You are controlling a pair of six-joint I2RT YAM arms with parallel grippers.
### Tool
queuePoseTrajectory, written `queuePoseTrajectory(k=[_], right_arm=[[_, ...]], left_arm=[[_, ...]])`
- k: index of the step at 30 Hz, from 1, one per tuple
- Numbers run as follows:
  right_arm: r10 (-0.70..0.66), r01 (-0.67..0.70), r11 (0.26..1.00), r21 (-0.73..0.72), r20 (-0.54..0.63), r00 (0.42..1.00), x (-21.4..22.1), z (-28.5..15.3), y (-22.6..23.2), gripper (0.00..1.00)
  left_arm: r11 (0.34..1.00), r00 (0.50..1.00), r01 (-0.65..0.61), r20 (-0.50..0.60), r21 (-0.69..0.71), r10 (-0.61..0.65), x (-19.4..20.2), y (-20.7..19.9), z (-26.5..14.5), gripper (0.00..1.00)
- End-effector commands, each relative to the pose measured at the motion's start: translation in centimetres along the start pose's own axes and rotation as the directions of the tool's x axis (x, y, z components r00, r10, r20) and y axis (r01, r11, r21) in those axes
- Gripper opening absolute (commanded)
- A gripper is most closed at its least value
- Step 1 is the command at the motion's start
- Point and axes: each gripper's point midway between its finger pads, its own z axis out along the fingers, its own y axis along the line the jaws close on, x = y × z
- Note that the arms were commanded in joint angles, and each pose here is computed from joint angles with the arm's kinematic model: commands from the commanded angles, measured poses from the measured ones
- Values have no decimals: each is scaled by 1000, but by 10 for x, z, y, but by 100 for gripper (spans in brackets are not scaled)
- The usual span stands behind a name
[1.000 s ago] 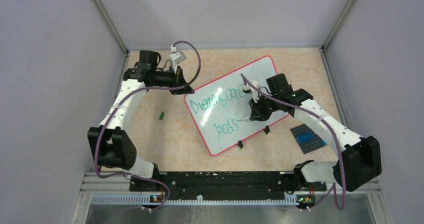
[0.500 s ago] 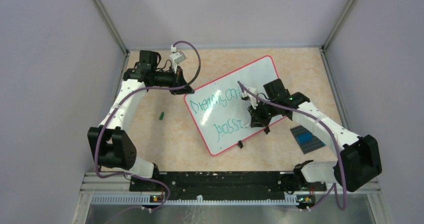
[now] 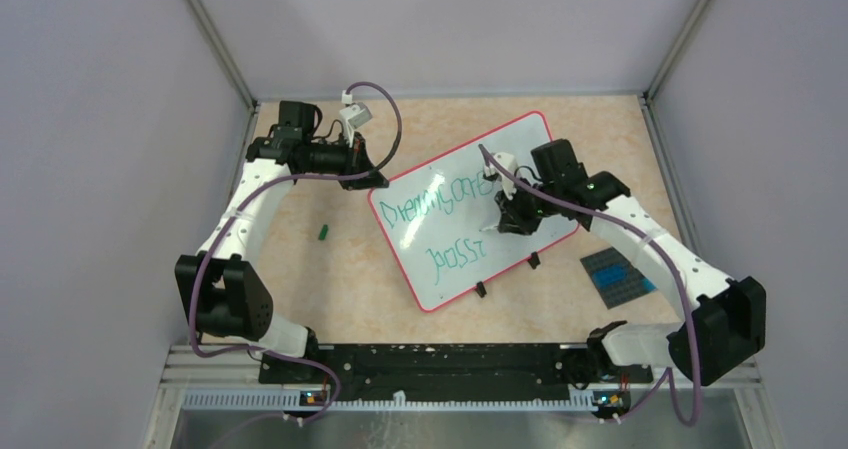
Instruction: Write a sentence on the whiteboard
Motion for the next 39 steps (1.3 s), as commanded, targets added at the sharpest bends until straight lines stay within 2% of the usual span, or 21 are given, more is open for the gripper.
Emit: queuePoseTrajectory(k=[1, 16, 24, 32, 39], right_arm=[[-50, 49, 999, 20, 76, 996, -32, -12, -4, 0], [-48, 48, 999, 4, 18, 999, -12, 14, -5, 0], [-48, 48, 999, 7, 9, 999, -5, 11, -2, 0], [-26, 24, 1000, 20, 101, 995, -31, -18, -8, 0], [-33, 29, 998, 49, 75, 997, -22, -17, -18, 0]], left_arm=[[999, 996, 42, -76, -3, -42, 27, -2, 8, 0], [999, 996, 38, -78, -9, -39, 26, 0, 8, 0], [999, 996, 42, -78, -8, -42, 26, 0, 8, 0], [999, 996, 41, -77, -8, -42, 26, -1, 8, 0], [999, 996, 42, -77, -8, -42, 26, -1, 8, 0]])
